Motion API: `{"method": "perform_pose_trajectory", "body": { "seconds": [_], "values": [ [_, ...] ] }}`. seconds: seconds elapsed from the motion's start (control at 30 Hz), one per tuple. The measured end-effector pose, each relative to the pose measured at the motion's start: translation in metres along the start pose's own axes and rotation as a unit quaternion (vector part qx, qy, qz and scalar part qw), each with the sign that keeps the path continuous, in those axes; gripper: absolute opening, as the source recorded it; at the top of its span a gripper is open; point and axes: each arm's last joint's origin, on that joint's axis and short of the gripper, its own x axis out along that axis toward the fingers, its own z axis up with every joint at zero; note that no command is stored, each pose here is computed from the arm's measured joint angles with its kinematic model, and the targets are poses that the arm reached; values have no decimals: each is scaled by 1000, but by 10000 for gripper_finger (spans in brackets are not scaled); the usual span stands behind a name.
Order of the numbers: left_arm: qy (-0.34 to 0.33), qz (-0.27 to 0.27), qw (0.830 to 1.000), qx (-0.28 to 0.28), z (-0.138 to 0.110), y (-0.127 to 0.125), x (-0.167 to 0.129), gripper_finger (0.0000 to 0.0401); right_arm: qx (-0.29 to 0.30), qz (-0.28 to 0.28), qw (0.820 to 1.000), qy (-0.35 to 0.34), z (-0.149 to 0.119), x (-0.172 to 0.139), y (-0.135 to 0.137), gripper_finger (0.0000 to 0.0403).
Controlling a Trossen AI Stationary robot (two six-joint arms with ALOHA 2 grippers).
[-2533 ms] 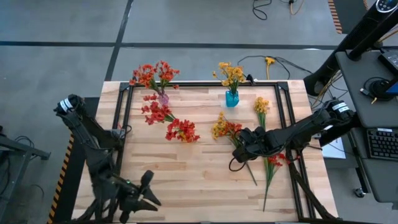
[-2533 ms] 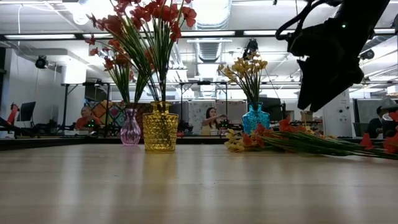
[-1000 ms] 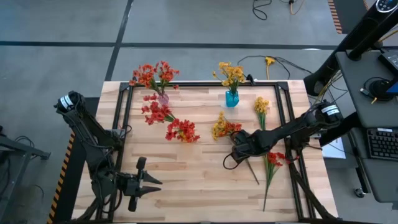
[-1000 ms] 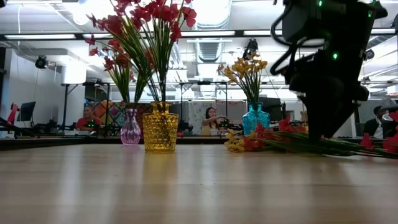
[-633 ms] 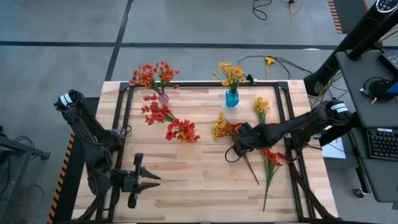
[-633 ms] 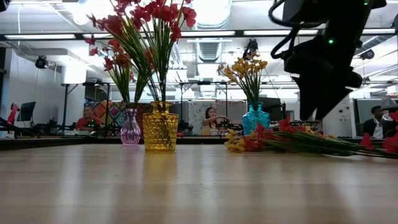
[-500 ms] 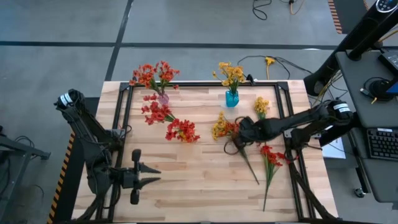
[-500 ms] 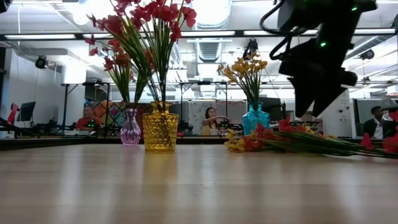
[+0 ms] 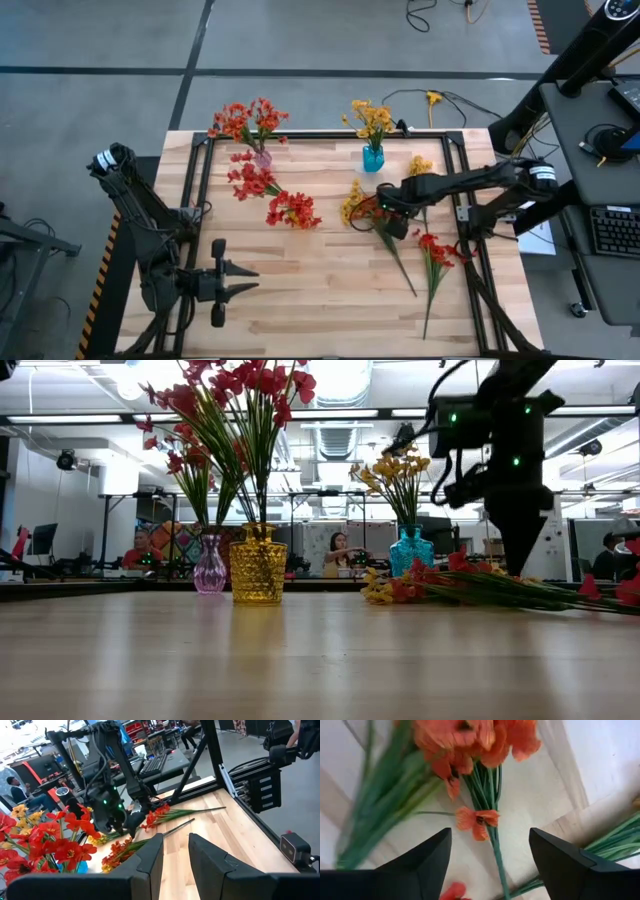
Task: Sort flowers into vase by color
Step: Put the left yellow flower into the blue vase
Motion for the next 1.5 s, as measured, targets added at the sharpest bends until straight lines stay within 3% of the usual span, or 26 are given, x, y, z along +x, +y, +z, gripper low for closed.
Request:
{"method": "perform_pose_trajectory", "body": {
  "seconds": [0.37,0.7,1.0,1.27,1.5],
  "values": [
    [1,0,1000,2,0,0,0,77,-21,-37,998,49,2,37,2,176],
    [2,0,1000,4,-1,0,0,77,-15,-37,999,12,6,33,2,21],
    [2,0,1000,3,-1,0,0,77,-4,-48,997,53,3,22,1,19],
    [2,0,1000,3,-1,0,0,77,-3,-66,997,35,5,0,8,18],
    [2,0,1000,3,-1,0,0,77,-11,-129,990,61,-1,-27,18,18]
  ]
}}
